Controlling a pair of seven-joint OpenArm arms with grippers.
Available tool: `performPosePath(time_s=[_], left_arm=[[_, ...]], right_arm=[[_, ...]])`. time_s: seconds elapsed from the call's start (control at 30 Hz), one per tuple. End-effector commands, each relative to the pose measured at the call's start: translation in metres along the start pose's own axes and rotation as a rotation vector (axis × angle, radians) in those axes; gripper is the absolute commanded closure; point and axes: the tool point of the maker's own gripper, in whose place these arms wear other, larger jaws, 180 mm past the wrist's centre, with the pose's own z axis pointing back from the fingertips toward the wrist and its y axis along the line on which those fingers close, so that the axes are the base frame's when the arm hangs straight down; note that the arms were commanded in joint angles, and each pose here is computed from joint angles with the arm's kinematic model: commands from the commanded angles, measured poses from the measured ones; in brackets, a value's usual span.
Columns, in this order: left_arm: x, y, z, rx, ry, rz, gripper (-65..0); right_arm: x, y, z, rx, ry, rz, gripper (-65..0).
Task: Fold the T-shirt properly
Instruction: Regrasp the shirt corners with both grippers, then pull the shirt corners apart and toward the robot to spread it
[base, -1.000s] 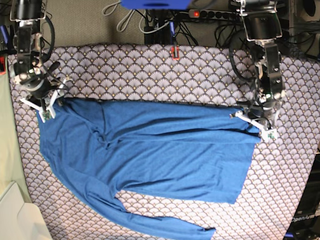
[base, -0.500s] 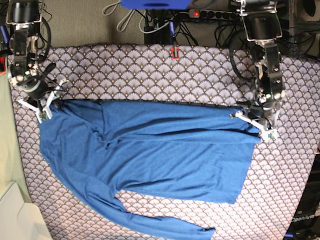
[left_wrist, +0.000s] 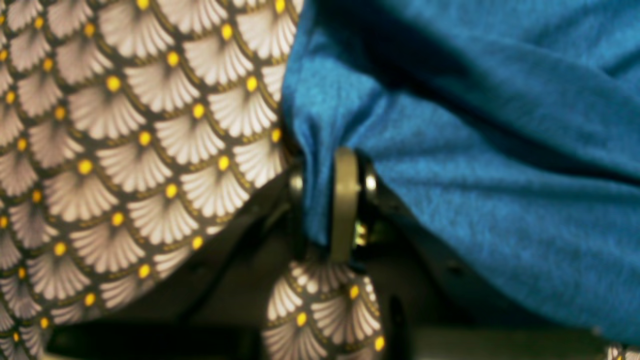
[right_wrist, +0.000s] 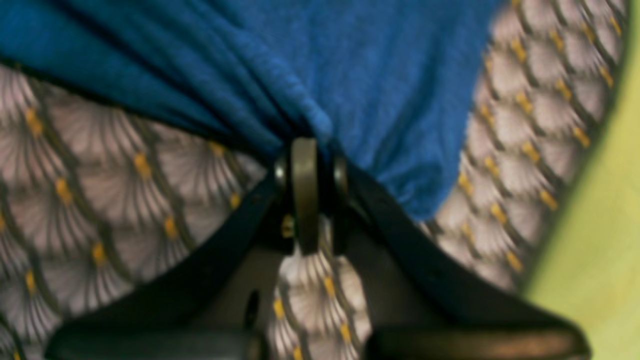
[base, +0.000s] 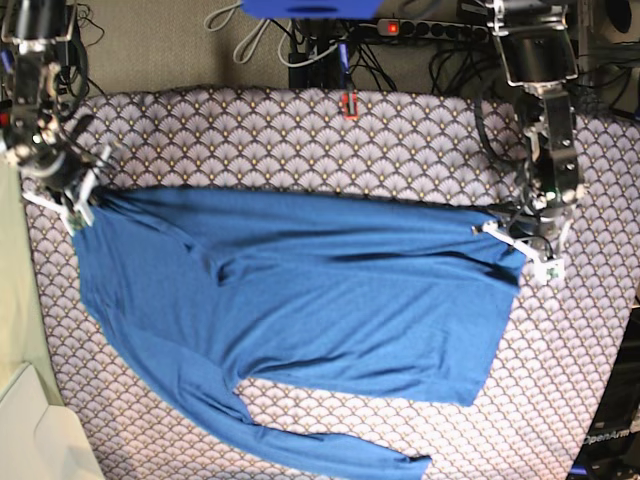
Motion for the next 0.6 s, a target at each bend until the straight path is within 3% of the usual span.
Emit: performPosePath(time_s=[0.0, 0.17, 0.57], left_arm=[[0.027, 0.008, 0.008, 0.025, -0.078, -0.015, -0.2], [0.028, 0.005, 0.024, 0.022, -0.109, -0.040, -0.2], [-0.009, 0.011, 0.030, 0.033, 0.024, -0.055, -0.2]], right_arm=[[0.011, -0.011, 0.008, -0.028, -0.029, 0.028, 0.0], [0.013, 0.003, 0.022, -0.018, -0.047, 0.073, 0.0], [-0.021, 0.024, 0.030, 0.026, 0.019, 0.078, 0.0]])
